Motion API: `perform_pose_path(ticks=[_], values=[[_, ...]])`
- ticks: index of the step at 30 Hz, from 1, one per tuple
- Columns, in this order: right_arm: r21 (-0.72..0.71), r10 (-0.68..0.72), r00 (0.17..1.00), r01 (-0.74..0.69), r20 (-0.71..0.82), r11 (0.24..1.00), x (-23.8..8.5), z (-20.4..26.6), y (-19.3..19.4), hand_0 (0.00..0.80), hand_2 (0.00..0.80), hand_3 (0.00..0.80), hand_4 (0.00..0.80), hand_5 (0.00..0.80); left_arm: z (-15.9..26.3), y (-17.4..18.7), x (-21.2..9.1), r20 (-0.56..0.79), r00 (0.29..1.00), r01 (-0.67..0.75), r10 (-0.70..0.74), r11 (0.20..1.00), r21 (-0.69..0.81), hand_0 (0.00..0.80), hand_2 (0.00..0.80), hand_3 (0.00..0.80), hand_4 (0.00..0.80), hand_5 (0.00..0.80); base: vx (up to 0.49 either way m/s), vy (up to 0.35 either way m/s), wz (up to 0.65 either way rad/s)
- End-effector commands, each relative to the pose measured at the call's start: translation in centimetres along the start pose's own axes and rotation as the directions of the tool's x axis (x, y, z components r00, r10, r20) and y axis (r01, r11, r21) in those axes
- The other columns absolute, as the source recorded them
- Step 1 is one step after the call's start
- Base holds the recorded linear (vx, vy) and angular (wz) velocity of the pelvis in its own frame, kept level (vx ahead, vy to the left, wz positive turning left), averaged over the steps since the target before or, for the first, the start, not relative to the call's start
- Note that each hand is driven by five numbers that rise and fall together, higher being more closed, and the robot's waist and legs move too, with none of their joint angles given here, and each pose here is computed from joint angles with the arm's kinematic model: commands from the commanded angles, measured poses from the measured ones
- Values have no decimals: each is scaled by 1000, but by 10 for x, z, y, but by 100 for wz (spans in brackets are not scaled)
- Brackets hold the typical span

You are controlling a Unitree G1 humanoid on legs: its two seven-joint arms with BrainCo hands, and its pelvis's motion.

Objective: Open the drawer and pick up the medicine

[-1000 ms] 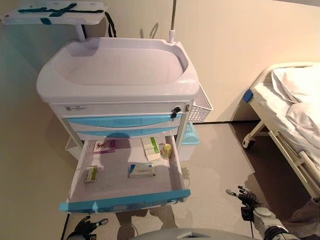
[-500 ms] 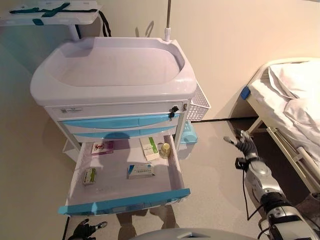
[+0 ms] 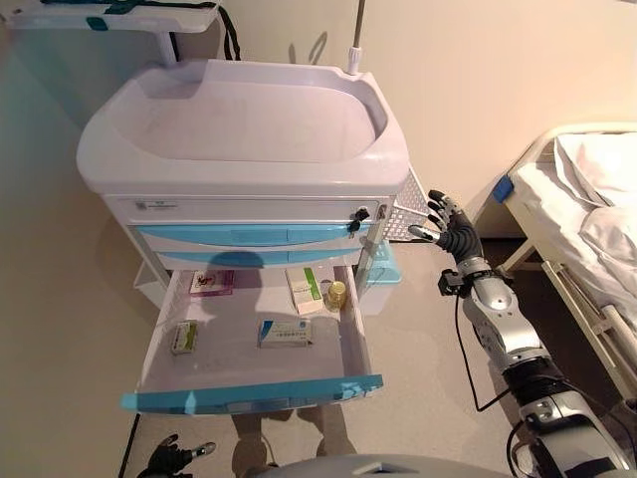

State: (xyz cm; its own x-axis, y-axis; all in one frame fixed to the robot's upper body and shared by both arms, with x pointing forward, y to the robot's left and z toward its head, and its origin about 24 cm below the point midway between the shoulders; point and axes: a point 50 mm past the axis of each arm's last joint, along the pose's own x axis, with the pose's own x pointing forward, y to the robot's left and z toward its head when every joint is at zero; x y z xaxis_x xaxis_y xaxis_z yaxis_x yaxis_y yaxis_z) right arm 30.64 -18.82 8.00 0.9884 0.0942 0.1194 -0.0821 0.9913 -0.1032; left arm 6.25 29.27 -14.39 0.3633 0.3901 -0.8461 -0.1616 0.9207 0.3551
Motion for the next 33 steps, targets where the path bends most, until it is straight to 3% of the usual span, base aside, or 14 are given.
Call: perform_pose_path(ticks=[1, 3, 16, 33], values=[[-43, 78, 983, -72, 164, 996, 13, 35, 14, 0, 0, 0, 0, 0, 10, 11, 2, 30, 999, -46, 45, 999, 16, 0, 0, 0, 0, 0, 0, 0, 0], [-77, 169, 971, -158, 167, 984, 14, 37, 30, 0, 0, 0, 0, 0, 11, 12, 2, 38, 998, -46, 45, 999, 17, 0, 0, 0, 0, 0, 0, 0, 0], [-153, 346, 907, -317, 240, 936, 16, 60, 66, 0, 0, 0, 0, 0, 15, 23, 2, 58, 995, -77, 76, 997, 14, 0, 0, 0, 0, 0, -6, -3, 0], [-223, 492, 760, -438, 424, 871, 23, 116, 108, 0, 0, 0, 0, 0, 96, 31, 8, 267, 954, -139, 137, 990, -12, 0, 0, 0, 0, 0, -145, -31, 13]])
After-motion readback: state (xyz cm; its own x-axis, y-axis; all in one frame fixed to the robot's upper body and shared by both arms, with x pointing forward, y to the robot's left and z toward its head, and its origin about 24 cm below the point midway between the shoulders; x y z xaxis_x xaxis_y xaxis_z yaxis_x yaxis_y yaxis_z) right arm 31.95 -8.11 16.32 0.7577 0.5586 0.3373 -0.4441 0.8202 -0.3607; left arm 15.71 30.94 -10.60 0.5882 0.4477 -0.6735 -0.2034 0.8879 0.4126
